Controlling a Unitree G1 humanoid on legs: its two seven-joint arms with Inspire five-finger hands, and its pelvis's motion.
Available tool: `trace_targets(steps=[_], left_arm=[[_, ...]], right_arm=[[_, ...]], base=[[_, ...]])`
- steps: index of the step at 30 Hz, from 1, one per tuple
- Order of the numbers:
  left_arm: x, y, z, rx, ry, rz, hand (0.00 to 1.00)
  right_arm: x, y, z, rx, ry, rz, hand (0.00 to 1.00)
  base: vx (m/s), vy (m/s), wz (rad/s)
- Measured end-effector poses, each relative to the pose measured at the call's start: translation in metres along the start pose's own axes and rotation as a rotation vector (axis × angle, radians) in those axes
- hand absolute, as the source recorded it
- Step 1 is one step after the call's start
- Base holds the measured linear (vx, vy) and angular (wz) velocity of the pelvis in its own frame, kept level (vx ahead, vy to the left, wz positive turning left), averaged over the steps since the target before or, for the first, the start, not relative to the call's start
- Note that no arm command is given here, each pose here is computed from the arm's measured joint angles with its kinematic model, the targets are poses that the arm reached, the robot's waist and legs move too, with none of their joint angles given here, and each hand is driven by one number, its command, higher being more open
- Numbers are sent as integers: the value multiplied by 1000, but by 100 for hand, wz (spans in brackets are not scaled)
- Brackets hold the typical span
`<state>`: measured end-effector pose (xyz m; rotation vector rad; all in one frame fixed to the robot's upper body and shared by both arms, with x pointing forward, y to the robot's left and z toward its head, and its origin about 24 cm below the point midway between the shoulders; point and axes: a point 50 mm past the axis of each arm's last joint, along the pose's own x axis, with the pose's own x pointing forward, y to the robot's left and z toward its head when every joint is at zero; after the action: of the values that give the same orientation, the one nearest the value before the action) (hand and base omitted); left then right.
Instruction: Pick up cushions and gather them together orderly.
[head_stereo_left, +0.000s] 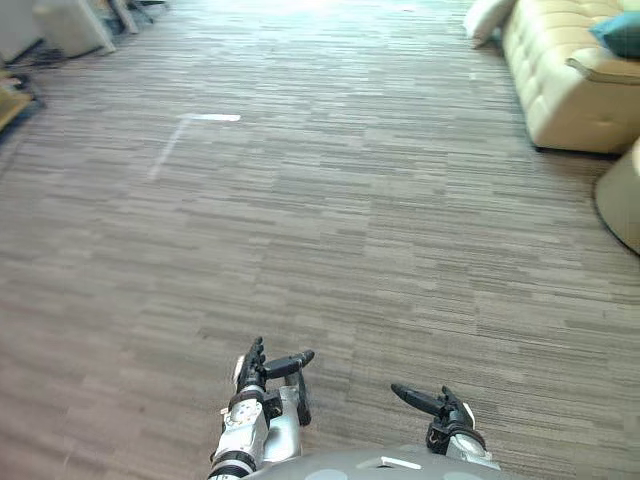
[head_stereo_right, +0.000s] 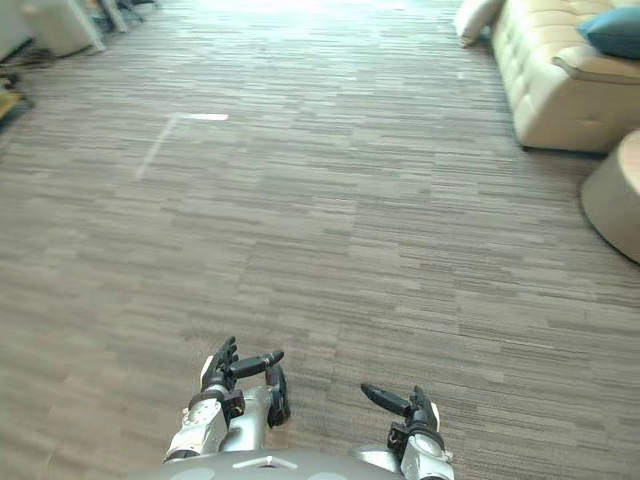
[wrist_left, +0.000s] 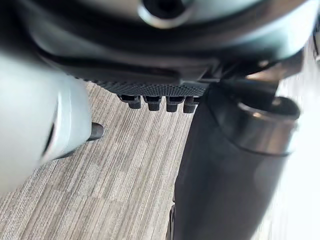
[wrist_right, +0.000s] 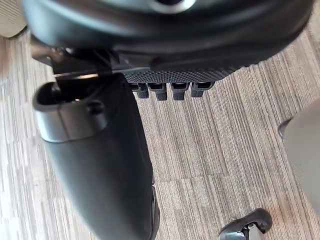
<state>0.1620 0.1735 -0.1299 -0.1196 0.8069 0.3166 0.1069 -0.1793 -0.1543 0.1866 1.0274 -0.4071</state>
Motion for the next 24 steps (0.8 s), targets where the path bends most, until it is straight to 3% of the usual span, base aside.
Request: trace_targets(steps=[8, 12, 18, 24], left_arm=[[-3, 11, -26, 70, 120, 48, 100], [-5, 17, -33, 93, 148, 44, 100], [-6, -4, -36, 98, 157, -23, 100], [-4, -3, -18, 42, 76, -11, 100]], right_arm=[[3, -7, 28, -71, -120, 8, 100], [4, -5, 36, -70, -146, 16, 100], [7, -15, 35, -51, -111, -17, 100], [4, -8, 20, -74, -60, 5, 100]], base=[[549, 129, -23], [560, -182, 35], [604, -343, 26], [407, -134, -19]])
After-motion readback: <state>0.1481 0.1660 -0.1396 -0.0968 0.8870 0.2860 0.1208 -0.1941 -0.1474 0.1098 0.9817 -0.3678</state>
